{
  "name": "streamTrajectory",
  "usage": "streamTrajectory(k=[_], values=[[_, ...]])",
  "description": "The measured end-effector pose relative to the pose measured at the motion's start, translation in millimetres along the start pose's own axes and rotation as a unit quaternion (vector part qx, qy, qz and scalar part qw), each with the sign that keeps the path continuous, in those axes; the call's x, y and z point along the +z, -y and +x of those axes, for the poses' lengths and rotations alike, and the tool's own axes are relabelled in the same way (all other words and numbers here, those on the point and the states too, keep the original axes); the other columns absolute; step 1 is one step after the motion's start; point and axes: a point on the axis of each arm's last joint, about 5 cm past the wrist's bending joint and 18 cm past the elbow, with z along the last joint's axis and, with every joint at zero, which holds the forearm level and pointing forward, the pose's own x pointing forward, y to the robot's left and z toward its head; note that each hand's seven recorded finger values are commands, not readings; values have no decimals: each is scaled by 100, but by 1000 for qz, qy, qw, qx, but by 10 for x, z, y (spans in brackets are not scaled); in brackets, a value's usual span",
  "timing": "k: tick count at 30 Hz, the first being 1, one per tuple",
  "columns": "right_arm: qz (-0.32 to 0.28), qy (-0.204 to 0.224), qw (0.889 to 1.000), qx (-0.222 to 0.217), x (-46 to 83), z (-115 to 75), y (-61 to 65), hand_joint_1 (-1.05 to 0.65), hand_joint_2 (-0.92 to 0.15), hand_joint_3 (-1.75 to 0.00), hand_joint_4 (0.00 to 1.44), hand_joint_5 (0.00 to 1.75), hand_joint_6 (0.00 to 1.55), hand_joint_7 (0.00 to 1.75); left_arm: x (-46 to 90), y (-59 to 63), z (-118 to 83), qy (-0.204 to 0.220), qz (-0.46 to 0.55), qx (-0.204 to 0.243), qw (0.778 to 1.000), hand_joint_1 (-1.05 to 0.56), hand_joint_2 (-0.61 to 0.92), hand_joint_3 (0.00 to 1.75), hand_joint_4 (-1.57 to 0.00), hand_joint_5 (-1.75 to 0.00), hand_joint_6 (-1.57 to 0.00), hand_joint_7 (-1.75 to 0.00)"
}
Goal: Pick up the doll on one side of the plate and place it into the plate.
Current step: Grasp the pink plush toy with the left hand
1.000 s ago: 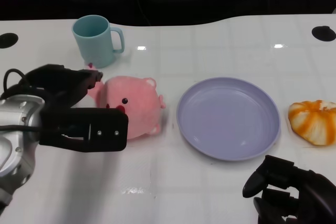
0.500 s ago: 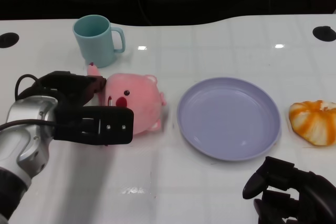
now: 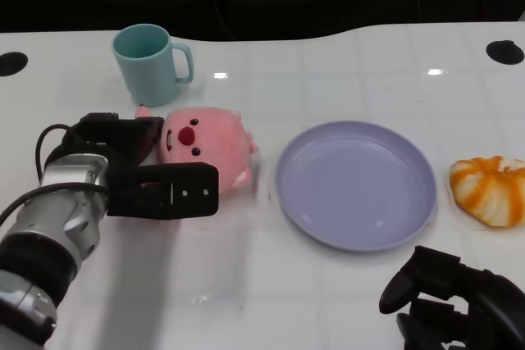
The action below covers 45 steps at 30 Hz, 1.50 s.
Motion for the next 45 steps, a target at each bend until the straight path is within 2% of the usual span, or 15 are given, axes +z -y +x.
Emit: streamTrajectory(k=[2, 6, 7, 8, 9, 11, 16, 17, 18, 20, 21, 23, 30, 37, 45], values=[[0, 0, 1000, 0, 1, -2, -1, -12, -66, -99, 64, 175, 45, 149, 3, 42, 19, -3, 0, 5, 1000, -46, 87, 0, -24, -17, -31, -4], [0, -1, 1000, 0, 2, -7, -3, -12, -66, -99, 63, 175, 45, 149, 9, 107, 43, -5, -21, 23, 1000, -32, 91, 1, -58, -18, -46, -3], [0, -1, 1000, 0, 2, -8, -4, -12, -66, -99, 63, 175, 45, 149, 3, 115, 44, -3, -28, 31, 999, -30, 92, 2, -68, -36, -57, -3], [1, -2, 1000, 0, 0, -10, -4, -12, -66, -99, 63, 175, 45, 149, -5, 129, 45, -2, -33, 41, 999, -26, 92, 2, -67, -86, -73, -3], [1, -2, 1000, 0, -1, -12, -4, -13, -66, -99, 63, 175, 45, 149, -10, 148, 44, -1, -38, 51, 998, -25, 92, 3, -65, -106, -78, -2], [1, -4, 1000, -1, -4, -14, -5, -13, -66, -99, 63, 175, 45, 149, -14, 183, 45, 0, -41, 66, 997, -25, 91, 2, -75, -121, -103, -7], [3, -7, 1000, -2, -5, -16, -4, -14, -66, -99, 64, 175, 46, 150, -8, 228, 50, 5, -40, 84, 996, -29, 86, 1, -79, -157, -130, -11], [3, -7, 1000, -2, -5, -16, -4, -14, -66, -99, 64, 175, 46, 150, -7, 231, 50, 5, -37, 87, 996, -26, 88, 7, -78, -166, -119, -43], [3, -7, 1000, -2, -5, -16, -4, -15, -65, -99, 64, 175, 46, 150, -7, 240, 50, 5, -32, 91, 995, -26, 90, 15, -76, -171, -91, -96], [3, -7, 1000, -2, -6, -17, -5, -15, -65, -100, 64, 175, 47, 150, -10, 253, 48, 5, -29, 97, 995, -26, 92, 24, -72, -174, -72, -126], [4, -8, 1000, -2, -9, -20, -6, -16, -65, -100, 64, 175, 47, 150, -11, 256, 47, 6, -29, 98, 995, -26, 92, 28, -74, -174, -62, -149], [5, -9, 1000, -3, -14, -26, -8, -16, -65, -99, 64, 175, 47, 149, -12, 261, 45, 10, -29, 100, 995, -26, 92, 29, -75, -175, -54, -168], [8, -2, 1000, 0, 10, -35, -15, -16, -65, -99, 64, 175, 46, 148, -30, 272, 34, 21, -31, 110, 993, -23, 92, 23, -77, -175, -55, -174], [10, -9, 1000, 1, 7, -35, -17, -15, -66, -99, 64, 175, 46, 148, -73, 345, -2, 41, -48, 159, 985, -18, 88, 20, -85, -175, -64, -175], [13, -11, 1000, -2, 16, -37, -14, -15, -68, -99, 64, 175, 46, 149, -110, 381, -41, 48, -82, 183, 979, -15, 85, 23, -88, -175, -68, -175]])
